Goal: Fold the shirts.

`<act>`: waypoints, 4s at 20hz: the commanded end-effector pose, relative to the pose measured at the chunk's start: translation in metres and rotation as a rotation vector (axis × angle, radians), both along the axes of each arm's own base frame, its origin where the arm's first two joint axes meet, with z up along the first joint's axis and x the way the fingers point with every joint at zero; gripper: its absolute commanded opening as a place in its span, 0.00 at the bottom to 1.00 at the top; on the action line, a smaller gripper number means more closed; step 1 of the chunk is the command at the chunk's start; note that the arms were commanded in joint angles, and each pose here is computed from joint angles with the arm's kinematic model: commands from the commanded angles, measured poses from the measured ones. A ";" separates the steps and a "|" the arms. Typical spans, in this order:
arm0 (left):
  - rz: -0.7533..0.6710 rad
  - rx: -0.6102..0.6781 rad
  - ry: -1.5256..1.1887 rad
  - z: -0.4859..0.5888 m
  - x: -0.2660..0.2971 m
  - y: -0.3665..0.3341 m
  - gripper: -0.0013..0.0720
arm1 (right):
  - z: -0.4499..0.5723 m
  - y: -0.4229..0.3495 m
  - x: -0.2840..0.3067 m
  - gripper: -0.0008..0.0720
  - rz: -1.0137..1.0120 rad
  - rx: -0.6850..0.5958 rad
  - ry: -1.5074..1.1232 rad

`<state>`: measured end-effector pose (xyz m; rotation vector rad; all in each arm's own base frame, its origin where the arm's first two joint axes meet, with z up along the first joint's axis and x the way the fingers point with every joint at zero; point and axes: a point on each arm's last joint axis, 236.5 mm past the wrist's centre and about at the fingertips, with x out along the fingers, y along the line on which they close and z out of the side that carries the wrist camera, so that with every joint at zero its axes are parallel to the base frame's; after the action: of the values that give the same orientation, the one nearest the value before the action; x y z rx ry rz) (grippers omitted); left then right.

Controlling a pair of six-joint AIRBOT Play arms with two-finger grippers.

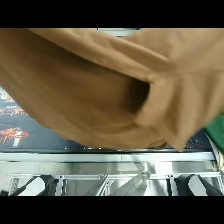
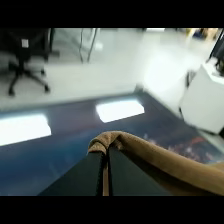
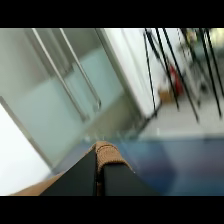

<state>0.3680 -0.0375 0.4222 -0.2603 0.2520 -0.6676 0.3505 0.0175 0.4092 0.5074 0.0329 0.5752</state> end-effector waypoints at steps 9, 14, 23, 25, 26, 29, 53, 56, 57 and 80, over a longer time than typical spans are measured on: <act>-0.099 0.012 0.849 -0.398 0.179 -0.011 0.99 | -0.360 0.008 0.208 0.59 0.102 0.186 0.751; -0.171 -0.078 1.117 -0.388 0.112 0.029 0.75 | -0.386 -0.084 0.128 0.61 0.152 0.069 0.921; -0.123 -0.068 1.558 -0.465 -0.110 -0.038 0.69 | -0.501 -0.138 -0.004 0.72 0.186 -0.332 1.404; -0.102 -0.085 1.604 -0.478 -0.145 -0.048 0.69 | -0.510 -0.131 -0.010 0.72 0.203 -0.333 1.412; -0.082 -0.083 1.608 -0.485 -0.155 -0.049 0.69 | -0.516 -0.127 -0.013 0.72 0.212 -0.337 1.415; -0.016 -0.087 1.583 -0.498 -0.170 -0.053 0.69 | -0.532 -0.108 -0.014 0.72 0.239 -0.326 1.405; -0.195 -0.060 1.503 -0.535 -0.158 -0.129 0.04 | -0.477 0.003 -0.021 0.04 0.573 -0.204 1.369; -0.232 -0.083 1.318 -0.473 -0.129 -0.122 0.05 | -0.434 -0.010 -0.020 0.04 0.492 -0.229 1.299; -0.239 -0.103 1.227 -0.440 -0.119 -0.117 0.05 | -0.416 -0.016 -0.019 0.04 0.449 -0.231 1.265; -0.422 -0.200 -0.170 0.086 -0.163 -0.106 0.05 | 0.067 0.050 -0.107 0.04 0.131 0.043 -0.223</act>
<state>0.2294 -0.1312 0.4839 -0.3339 0.1038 -0.9413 0.2318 0.0726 0.4829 0.4851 -0.1968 0.8884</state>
